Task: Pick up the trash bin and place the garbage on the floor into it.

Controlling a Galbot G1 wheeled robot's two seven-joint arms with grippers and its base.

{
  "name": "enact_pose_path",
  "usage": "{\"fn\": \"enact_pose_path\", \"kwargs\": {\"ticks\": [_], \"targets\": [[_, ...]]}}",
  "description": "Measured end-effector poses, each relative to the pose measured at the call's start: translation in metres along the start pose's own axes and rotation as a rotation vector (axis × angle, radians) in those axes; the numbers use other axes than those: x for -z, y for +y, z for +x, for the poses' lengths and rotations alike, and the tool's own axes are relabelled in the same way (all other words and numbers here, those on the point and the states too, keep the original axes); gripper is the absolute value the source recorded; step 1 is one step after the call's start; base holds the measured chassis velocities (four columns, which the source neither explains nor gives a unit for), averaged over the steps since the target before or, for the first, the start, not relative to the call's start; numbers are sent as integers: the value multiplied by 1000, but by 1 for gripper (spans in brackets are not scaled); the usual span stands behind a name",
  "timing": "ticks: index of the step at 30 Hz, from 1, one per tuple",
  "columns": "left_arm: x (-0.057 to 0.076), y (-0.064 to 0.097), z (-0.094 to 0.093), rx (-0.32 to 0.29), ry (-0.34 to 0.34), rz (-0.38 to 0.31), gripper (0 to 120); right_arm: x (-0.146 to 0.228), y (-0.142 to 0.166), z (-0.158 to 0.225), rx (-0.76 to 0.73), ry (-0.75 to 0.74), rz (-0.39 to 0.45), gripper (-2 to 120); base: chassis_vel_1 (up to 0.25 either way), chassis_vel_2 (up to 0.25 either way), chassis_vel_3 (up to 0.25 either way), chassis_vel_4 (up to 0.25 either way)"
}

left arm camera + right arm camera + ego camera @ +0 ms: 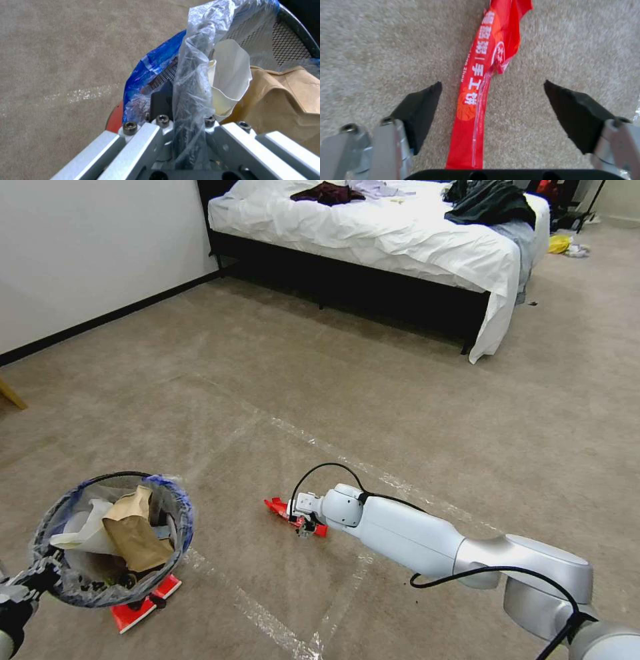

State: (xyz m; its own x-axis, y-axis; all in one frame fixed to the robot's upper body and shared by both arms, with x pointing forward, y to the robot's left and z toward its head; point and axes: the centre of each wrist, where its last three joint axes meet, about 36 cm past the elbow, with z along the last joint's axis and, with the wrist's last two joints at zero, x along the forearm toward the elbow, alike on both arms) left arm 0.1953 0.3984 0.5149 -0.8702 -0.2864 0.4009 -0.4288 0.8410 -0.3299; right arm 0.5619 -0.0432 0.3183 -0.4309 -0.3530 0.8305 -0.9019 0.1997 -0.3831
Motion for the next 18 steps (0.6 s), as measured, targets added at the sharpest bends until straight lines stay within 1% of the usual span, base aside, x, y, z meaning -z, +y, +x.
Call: {"fn": "enact_pose_path", "kwargs": {"ticks": [2, 5, 16, 17, 18], "targets": [[0, 0, 0, 0, 0, 0, 1, 0, 0, -1, -1, 1, -1, 77, 0, 0, 0, 0], [-1, 0, 0, 3, 3, -2, 1, -10, 7, -14, -7, -6, -26, 76, 0, 0, 0, 0], [-2, 0, 2, 9, 12, -6, 1, -19, 17, -31, -13, -35, -45, 75, 0, 0, 0, 0], [-2, 0, 3, 10, 13, -8, 1, -20, 18, -34, -14, -33, -48, 74, 0, 0, 0, 0], [-2, 0, 3, 11, 14, -8, 1, -20, 18, -36, -16, -33, -50, 71, 0, 0, 0, 0]]}}
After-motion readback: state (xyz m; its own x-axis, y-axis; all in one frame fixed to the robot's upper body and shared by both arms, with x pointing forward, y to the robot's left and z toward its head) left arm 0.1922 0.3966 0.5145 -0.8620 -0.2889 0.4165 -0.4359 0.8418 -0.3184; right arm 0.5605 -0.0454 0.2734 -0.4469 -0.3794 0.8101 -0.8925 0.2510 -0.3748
